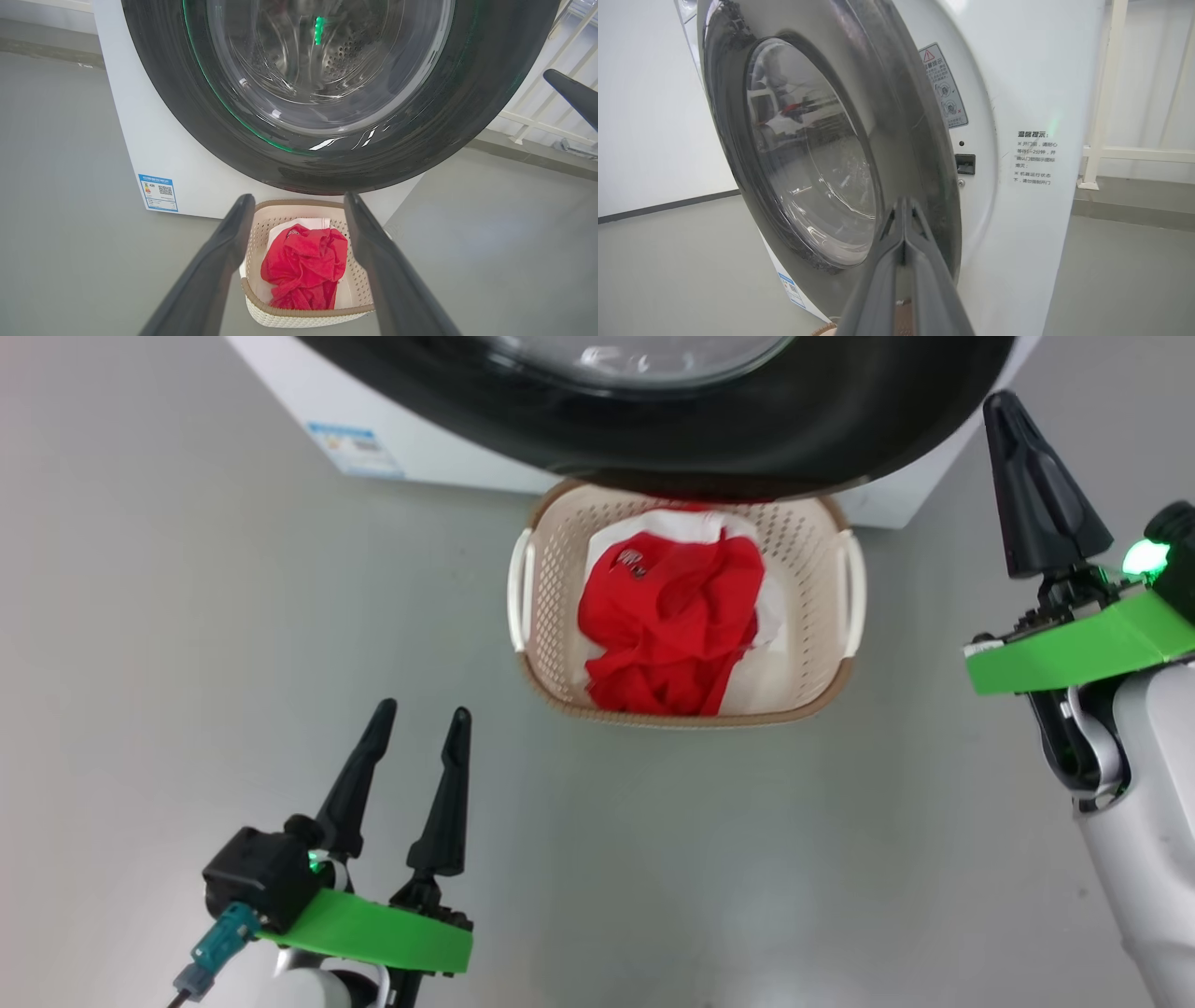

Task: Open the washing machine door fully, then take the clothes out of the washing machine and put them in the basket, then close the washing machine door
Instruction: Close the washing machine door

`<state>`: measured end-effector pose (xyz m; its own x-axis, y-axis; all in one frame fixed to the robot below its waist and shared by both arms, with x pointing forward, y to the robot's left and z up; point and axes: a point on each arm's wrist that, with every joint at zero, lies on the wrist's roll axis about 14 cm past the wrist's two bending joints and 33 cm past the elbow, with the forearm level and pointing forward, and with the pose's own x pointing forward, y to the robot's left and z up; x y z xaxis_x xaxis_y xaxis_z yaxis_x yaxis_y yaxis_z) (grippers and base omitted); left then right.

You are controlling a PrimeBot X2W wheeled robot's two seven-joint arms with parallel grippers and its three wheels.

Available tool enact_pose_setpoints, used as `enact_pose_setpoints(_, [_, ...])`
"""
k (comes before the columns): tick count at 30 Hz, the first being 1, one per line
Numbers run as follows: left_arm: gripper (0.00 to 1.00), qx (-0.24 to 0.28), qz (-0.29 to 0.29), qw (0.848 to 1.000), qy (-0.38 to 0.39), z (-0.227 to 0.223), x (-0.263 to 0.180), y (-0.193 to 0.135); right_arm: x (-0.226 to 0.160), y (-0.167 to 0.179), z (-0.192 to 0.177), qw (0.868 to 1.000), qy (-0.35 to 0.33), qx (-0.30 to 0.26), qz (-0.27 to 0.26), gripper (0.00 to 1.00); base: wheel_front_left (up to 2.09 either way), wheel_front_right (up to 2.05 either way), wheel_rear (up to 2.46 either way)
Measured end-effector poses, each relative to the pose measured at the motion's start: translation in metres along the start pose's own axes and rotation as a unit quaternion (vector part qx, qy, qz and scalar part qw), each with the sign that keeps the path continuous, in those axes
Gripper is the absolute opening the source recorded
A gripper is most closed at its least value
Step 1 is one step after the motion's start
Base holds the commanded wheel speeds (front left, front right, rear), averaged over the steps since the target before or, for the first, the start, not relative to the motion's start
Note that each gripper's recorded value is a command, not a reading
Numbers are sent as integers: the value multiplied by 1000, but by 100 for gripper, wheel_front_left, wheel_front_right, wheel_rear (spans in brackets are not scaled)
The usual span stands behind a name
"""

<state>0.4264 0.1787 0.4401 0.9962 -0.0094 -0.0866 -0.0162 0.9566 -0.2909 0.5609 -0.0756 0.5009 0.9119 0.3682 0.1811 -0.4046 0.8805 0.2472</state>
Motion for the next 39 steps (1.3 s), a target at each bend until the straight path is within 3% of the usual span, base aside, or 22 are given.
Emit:
enact_pose_setpoints(17, [100,7,20,1000,22,-20,18,12,44,-5,-37,1000,-4,24,19,0,0,0,0])
enact_pose_setpoints(39, [100,13,20,999,35,-39,43,13,87,-39,-52,998,-49,40,0,0,0,0,0])
